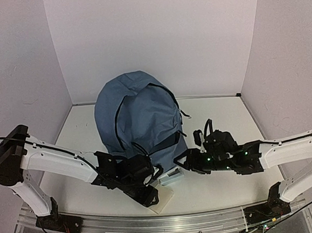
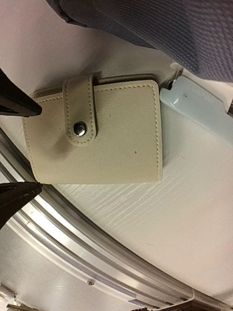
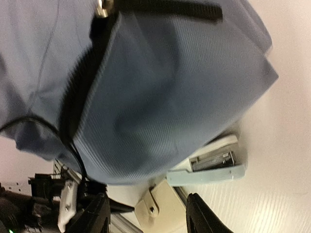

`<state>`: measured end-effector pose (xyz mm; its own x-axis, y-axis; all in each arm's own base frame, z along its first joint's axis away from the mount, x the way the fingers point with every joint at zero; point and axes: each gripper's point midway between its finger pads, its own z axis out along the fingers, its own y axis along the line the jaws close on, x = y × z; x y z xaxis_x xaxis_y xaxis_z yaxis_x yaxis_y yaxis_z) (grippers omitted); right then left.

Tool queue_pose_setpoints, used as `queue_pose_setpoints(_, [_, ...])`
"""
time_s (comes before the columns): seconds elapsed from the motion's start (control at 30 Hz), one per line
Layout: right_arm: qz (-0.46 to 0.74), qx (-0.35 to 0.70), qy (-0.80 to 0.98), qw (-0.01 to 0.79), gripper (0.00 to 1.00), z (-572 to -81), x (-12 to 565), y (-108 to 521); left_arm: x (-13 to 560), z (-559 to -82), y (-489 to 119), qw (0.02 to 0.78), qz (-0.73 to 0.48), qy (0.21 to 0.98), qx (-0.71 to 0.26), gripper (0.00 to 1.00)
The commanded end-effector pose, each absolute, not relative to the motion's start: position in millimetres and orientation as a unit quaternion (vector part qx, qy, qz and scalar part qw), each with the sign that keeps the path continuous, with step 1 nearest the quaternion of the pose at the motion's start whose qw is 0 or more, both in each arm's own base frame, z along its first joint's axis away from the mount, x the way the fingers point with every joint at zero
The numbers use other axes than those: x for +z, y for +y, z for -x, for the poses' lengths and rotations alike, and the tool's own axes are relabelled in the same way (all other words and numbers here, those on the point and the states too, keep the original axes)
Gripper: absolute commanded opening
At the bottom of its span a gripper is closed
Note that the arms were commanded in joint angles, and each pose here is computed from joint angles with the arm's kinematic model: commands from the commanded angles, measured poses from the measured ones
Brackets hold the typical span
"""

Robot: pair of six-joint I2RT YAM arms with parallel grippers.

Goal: Pack the student bag
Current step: Pick up the personal item from the center of the board.

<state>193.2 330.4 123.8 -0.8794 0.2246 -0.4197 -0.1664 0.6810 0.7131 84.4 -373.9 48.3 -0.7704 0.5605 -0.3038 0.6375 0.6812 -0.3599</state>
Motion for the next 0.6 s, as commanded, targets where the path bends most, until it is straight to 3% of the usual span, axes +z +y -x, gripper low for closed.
queue_pose_setpoints(0.0, [-0.034, 0.449, 0.873, 0.189, 0.52, -164, 115, 341, 35, -90, -369, 0.080, -0.301, 0.928, -0.207, 0.48])
queue_pose_setpoints(0.27, [-0.036, 0.478, 0.870, 0.112, 0.49, -137, 79, 365, 30, -85, -370, 0.062, -0.306, 0.927, -0.206, 0.47])
queue_pose_setpoints(0.57, [-0.037, 0.453, 0.887, 0.083, 0.48, -130, 48, 374, 25, -80, -369, 0.049, -0.308, 0.928, -0.206, 0.46])
